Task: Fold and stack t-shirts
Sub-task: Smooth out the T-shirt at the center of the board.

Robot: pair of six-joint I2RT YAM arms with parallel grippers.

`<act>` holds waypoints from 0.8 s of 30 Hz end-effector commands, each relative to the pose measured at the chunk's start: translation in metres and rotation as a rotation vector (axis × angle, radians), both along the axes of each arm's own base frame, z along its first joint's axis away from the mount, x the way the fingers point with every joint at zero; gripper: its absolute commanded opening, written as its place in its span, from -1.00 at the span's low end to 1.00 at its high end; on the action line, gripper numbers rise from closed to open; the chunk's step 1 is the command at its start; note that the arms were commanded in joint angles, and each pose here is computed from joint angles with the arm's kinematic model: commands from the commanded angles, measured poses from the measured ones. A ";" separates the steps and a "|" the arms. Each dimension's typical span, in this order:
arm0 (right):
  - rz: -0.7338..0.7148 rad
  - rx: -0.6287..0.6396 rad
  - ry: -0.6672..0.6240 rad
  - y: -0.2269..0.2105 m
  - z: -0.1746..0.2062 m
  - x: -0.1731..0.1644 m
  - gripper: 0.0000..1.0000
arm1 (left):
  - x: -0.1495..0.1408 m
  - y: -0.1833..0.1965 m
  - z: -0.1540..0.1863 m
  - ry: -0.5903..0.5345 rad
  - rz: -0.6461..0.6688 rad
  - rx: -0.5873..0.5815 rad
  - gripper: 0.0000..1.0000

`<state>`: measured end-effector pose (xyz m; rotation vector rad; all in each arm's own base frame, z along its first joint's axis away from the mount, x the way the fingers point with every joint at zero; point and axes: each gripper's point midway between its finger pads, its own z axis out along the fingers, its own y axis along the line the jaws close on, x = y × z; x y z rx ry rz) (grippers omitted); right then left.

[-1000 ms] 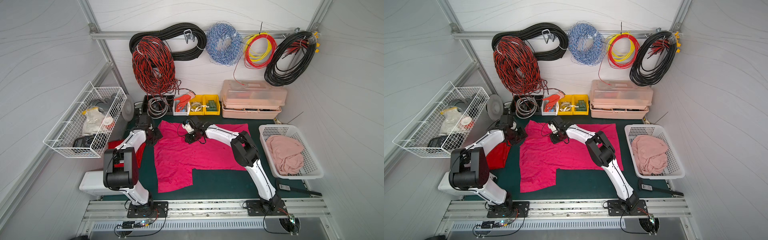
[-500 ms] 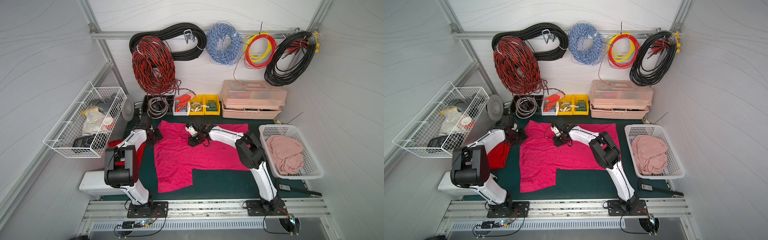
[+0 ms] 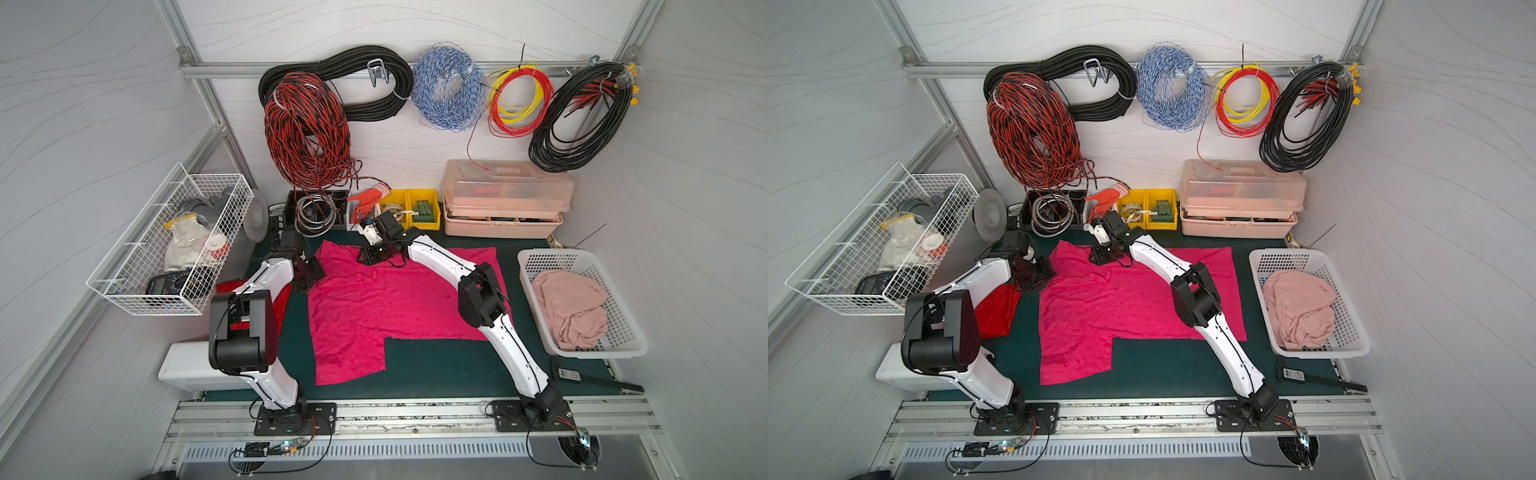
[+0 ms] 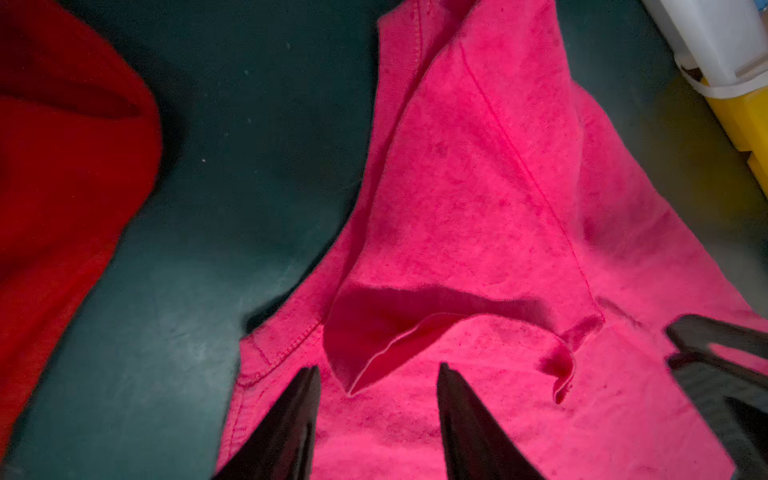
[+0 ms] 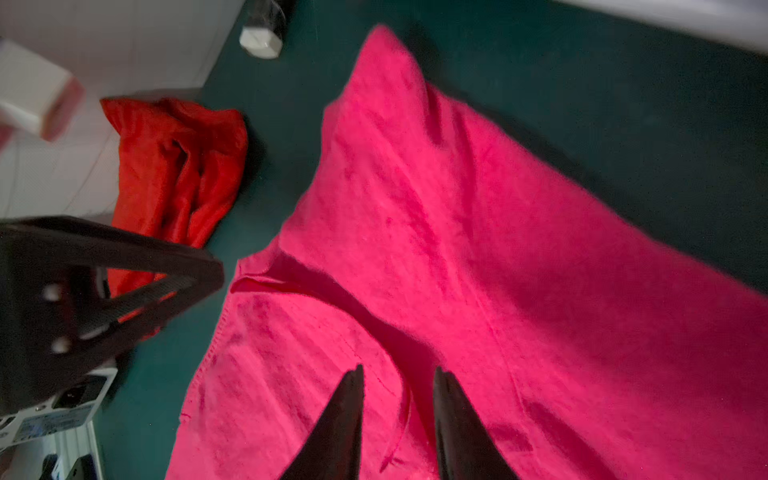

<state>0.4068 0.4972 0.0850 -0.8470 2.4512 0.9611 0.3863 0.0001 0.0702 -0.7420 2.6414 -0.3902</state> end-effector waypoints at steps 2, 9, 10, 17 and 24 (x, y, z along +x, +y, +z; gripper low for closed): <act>0.063 0.094 0.139 0.010 -0.005 -0.021 -0.36 | 0.007 0.000 0.013 -0.034 -0.013 0.009 0.04; 0.091 0.149 0.237 0.011 -0.009 -0.031 -0.37 | 0.008 -0.001 0.015 -0.040 -0.012 0.007 0.04; 0.096 0.161 0.259 0.011 -0.010 -0.032 -0.37 | 0.008 -0.001 0.015 -0.039 -0.012 0.008 0.04; 0.145 0.207 0.371 0.000 0.002 -0.059 -0.36 | 0.008 0.000 0.017 -0.040 -0.009 0.009 0.04; 0.099 0.179 0.311 -0.036 0.016 -0.079 -0.35 | 0.008 0.000 0.018 -0.037 -0.002 0.010 0.04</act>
